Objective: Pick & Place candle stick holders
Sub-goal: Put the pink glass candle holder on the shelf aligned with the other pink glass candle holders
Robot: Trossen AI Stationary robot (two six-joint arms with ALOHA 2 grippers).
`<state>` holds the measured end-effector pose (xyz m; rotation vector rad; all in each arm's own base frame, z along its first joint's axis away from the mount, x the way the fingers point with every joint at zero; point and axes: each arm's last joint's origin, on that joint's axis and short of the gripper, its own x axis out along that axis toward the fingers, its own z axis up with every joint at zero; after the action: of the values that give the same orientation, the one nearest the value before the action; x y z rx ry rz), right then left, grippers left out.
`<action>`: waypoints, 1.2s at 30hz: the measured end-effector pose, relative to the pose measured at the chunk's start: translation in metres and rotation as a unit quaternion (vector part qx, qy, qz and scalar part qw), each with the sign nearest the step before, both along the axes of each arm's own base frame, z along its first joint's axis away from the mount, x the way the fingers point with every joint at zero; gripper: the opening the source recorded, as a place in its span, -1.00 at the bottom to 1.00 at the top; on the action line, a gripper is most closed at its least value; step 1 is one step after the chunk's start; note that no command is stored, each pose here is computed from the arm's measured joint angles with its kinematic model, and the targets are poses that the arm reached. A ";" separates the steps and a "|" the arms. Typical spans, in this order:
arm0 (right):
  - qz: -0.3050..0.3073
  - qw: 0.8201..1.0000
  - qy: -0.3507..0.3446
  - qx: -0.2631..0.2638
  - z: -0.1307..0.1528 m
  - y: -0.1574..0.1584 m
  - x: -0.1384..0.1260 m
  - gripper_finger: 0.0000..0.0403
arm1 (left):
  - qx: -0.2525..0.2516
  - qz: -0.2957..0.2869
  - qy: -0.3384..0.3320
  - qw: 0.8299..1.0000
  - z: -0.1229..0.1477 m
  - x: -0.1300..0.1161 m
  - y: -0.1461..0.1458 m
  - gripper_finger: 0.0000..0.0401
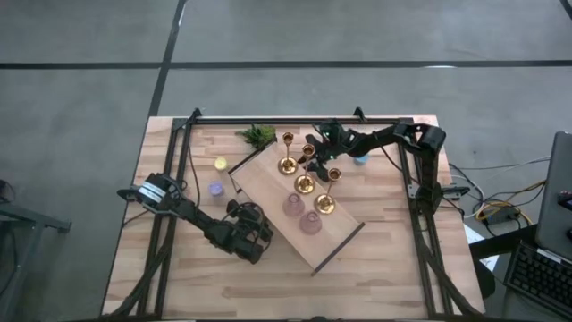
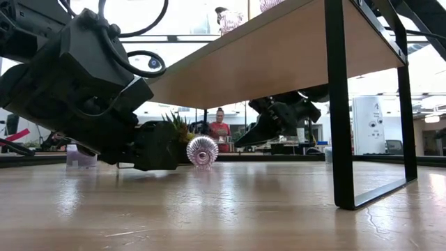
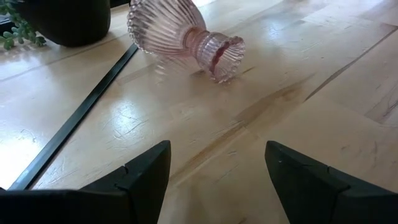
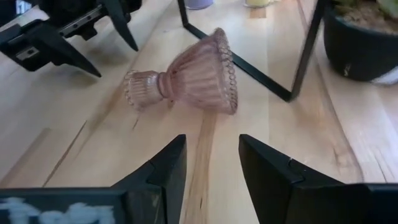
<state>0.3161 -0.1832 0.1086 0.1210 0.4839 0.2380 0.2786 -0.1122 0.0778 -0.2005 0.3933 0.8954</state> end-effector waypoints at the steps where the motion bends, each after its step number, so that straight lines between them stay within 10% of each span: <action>1: -0.003 1.000 0.002 0.005 0.000 0.000 0.000 -0.31 | 0.000 0.000 0.000 1.000 0.000 0.000 0.000 0.31; 36: -0.009 1.000 0.002 -0.007 0.000 -0.001 0.000 -0.25 | 0.007 0.045 -0.055 0.997 0.004 0.009 0.012 0.31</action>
<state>0.3162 -0.1841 0.1087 0.1123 0.4880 0.2162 0.2879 -0.1001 0.0821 -0.2539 0.2780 0.9706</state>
